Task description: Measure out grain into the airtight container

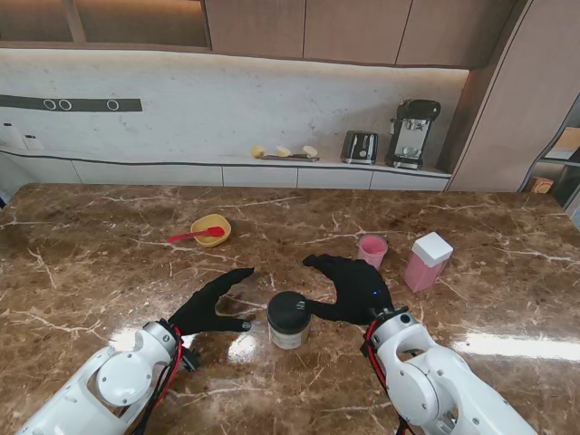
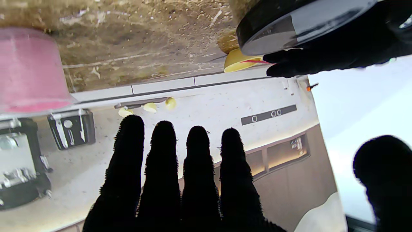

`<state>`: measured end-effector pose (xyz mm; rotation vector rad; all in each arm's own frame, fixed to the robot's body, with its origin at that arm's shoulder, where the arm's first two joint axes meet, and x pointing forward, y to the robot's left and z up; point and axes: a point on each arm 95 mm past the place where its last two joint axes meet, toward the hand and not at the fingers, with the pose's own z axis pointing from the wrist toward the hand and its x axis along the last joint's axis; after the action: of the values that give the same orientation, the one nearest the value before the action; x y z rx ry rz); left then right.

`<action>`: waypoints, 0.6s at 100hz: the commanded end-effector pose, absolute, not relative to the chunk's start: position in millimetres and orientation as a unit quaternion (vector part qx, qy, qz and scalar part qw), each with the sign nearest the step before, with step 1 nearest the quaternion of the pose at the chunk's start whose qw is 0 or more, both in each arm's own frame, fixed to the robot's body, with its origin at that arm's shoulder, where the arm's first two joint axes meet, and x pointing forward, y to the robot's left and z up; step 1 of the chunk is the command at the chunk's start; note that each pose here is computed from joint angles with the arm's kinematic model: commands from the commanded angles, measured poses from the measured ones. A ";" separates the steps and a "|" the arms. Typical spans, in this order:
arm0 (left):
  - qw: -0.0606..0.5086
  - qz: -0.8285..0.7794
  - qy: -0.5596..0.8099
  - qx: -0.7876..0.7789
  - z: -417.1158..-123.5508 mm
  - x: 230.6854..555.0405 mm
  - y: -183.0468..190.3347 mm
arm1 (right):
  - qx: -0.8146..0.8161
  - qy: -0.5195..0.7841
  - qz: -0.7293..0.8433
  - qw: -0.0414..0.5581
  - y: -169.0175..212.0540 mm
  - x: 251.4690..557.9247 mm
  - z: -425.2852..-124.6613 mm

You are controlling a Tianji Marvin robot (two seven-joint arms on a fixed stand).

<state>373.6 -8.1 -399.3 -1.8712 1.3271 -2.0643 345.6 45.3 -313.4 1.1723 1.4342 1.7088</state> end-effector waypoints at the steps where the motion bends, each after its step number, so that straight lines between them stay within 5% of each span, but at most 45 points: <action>1: 0.024 -0.680 0.424 -0.597 -391.5 373.1 -14.5 | 0.460 0.542 0.637 0.298 38.2 341.2 -329.1; 60: 0.025 -0.726 0.396 -0.562 -358.7 352.0 -27.0 | 0.539 0.437 0.691 0.203 6.1 325.4 -341.4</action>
<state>357.8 -22.2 -358.3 -1.7385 1.2200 -2.2312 328.6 10.0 -330.4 1.4564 1.2032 1.9526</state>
